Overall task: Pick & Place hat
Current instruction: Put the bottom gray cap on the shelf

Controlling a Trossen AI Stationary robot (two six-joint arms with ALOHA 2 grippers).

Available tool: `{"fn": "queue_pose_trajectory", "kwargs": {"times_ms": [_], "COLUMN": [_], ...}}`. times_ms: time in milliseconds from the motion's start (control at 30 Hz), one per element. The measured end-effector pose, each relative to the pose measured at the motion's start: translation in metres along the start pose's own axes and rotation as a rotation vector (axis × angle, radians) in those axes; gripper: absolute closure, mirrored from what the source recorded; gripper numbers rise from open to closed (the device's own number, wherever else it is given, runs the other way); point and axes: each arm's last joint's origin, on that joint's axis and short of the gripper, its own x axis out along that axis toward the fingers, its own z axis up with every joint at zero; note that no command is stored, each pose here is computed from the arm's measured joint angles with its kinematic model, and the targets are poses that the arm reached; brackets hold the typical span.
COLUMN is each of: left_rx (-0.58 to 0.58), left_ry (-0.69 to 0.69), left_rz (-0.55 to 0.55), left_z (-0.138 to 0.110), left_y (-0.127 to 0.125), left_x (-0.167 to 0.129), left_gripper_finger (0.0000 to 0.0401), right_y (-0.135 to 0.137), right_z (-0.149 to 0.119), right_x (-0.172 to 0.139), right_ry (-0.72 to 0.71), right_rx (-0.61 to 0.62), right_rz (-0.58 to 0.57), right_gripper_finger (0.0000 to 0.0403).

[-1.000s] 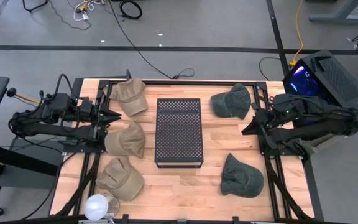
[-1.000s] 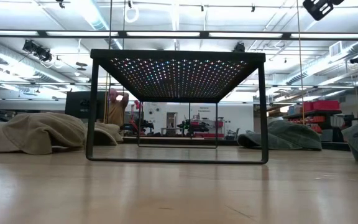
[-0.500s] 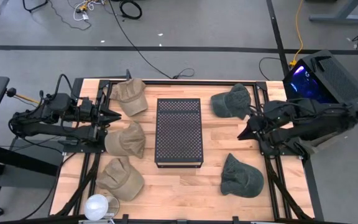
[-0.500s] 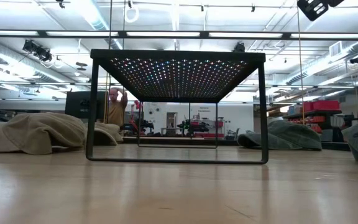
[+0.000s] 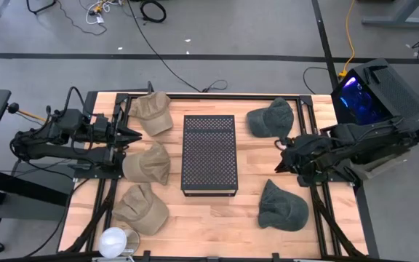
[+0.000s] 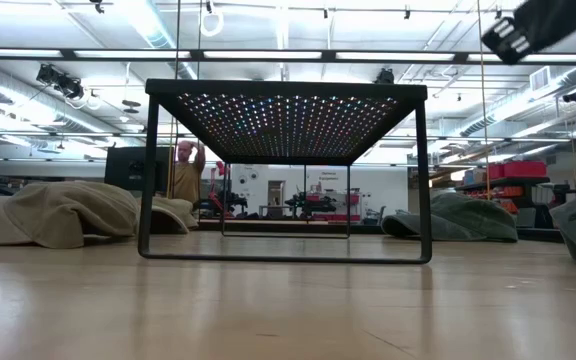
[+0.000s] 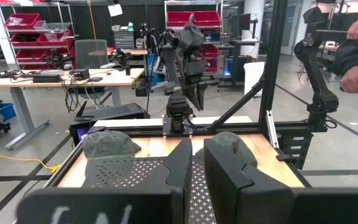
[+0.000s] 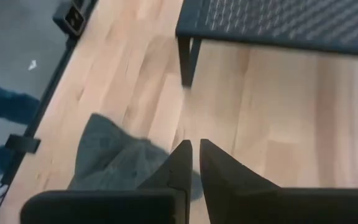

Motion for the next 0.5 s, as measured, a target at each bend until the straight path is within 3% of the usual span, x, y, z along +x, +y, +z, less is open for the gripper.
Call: {"fn": "queue_pose_trajectory", "kwargs": {"times_ms": [333, 500], "left_rx": [0.0, 0.0], "left_ry": [0.0, 0.0], "left_rz": [0.0, 0.0], "left_z": [0.0, 0.0], "left_y": [0.0, 0.0], "left_x": [0.0, 0.0], "left_gripper_finger": [0.0353, 0.0353], "right_y": [0.009, 0.016], "right_z": [-0.005, -0.006], "right_x": [0.028, 0.035], "right_ry": [0.144, 0.19], "right_rx": [0.003, 0.066], "right_rz": [0.07, 0.083], "right_gripper_finger": [0.0343, 0.0319]}}
